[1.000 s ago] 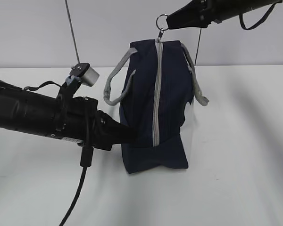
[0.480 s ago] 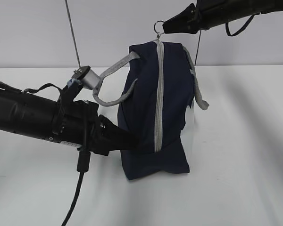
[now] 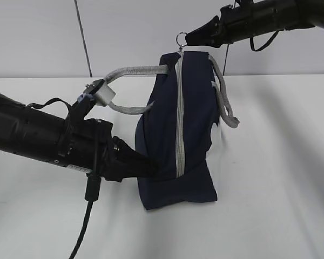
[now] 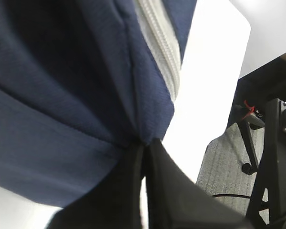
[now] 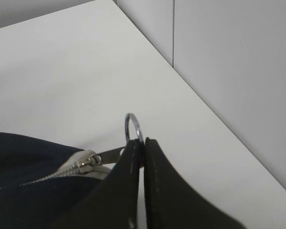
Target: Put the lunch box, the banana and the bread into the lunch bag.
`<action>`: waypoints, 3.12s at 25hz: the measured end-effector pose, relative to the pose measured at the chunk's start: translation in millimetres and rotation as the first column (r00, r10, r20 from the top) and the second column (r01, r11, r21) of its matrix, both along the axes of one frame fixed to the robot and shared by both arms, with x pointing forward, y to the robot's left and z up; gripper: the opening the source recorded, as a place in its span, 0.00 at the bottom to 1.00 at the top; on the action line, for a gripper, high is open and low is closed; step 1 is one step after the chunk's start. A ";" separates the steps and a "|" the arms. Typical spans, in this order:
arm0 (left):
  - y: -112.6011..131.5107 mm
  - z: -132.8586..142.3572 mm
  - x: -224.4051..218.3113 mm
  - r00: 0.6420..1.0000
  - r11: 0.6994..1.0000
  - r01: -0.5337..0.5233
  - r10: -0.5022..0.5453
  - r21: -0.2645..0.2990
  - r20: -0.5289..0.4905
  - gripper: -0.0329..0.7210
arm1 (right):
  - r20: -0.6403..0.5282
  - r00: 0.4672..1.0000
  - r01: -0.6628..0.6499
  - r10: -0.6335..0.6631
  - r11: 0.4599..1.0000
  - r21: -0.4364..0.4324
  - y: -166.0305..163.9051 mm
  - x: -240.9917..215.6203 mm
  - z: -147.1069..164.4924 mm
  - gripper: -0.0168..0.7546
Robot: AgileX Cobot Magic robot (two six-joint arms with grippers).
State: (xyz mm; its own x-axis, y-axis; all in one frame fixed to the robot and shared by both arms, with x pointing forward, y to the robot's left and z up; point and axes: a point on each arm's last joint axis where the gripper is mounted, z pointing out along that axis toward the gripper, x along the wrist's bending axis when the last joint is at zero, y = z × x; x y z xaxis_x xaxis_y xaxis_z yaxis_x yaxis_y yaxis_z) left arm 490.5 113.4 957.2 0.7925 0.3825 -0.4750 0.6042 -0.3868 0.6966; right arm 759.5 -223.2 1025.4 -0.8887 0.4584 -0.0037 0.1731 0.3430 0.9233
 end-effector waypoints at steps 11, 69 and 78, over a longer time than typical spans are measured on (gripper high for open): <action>4.4 20.3 -3.0 0.997 0.994 -0.040 0.033 -0.098 -0.073 0.42 | -0.035 0.997 -0.069 0.072 0.994 0.081 -6.2 -4.0 0.6 0.02; -37.4 110.9 178.1 0.794 0.859 -0.509 0.491 0.051 -0.358 0.06 | 0.032 0.990 -0.136 0.136 0.991 -0.012 -8.1 -6.3 -4.4 0.02; -37.5 109.7 175.7 0.816 0.878 -0.474 0.465 0.064 -0.343 0.06 | -0.025 0.989 -0.147 0.148 0.989 0.025 -7.0 -0.5 -32.7 0.02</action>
